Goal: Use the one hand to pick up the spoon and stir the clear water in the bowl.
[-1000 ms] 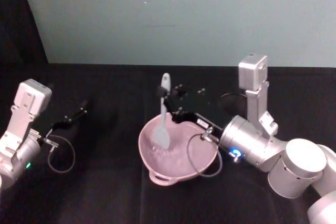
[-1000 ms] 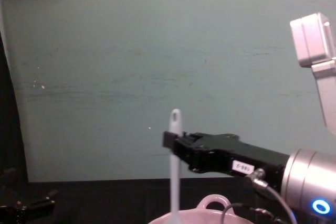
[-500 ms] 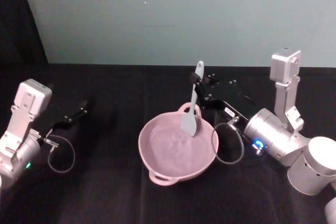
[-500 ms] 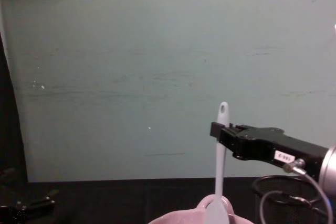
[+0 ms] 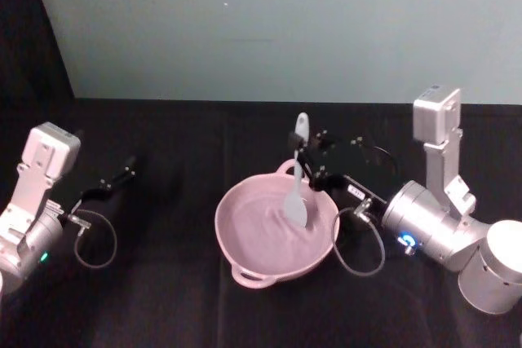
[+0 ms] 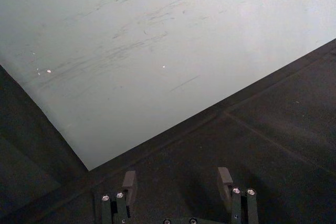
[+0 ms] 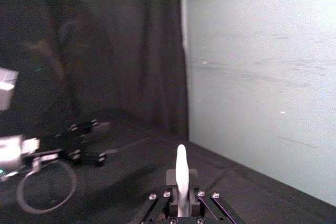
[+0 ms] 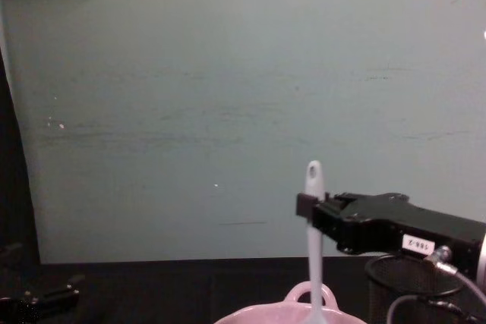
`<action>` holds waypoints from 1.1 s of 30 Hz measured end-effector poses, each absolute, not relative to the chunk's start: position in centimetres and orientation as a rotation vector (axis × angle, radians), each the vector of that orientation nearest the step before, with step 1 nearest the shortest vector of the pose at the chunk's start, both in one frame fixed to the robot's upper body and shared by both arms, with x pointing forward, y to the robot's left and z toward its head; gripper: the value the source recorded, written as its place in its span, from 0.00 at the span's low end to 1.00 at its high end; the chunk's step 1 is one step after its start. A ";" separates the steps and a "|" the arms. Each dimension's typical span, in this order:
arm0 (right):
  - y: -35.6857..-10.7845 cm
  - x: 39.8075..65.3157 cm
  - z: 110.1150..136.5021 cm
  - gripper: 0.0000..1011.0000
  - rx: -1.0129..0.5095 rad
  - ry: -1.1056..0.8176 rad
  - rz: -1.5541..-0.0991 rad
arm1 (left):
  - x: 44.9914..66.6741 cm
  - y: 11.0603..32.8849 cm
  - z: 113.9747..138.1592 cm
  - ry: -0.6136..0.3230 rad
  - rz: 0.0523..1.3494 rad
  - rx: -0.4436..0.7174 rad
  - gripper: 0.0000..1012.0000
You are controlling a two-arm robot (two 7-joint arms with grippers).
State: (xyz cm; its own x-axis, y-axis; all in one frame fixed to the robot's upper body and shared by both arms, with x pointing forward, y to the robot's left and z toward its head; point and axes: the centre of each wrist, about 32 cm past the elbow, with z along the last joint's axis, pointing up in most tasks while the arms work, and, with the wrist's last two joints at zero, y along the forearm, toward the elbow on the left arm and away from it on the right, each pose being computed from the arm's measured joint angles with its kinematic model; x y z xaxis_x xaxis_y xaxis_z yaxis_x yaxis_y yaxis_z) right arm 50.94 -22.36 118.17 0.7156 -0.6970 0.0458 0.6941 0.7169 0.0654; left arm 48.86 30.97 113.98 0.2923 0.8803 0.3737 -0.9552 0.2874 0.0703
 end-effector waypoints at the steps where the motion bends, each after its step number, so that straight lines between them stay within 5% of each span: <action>1: -22.2 50.8 118.2 0.12 0.037 -0.071 -0.759 | 48.9 31.0 114.0 -0.285 1.248 0.305 0.99; 17: -18.5 50.2 118.8 0.12 0.035 -0.076 -0.616 | 48.9 31.0 114.0 -0.285 1.248 0.304 0.99; 33: -19.7 52.3 117.1 0.12 0.107 -0.052 -0.804 | 48.9 31.0 114.0 -0.285 1.248 0.305 0.99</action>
State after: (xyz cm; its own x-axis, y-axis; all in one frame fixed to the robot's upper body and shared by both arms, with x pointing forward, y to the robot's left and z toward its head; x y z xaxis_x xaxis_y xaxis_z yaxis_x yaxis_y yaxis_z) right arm 52.33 -19.66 117.15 0.6926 -0.7213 0.0060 0.7160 0.6885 0.1155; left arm 48.86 30.97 113.98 0.2922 0.8803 0.3737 -0.9553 0.2873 0.0703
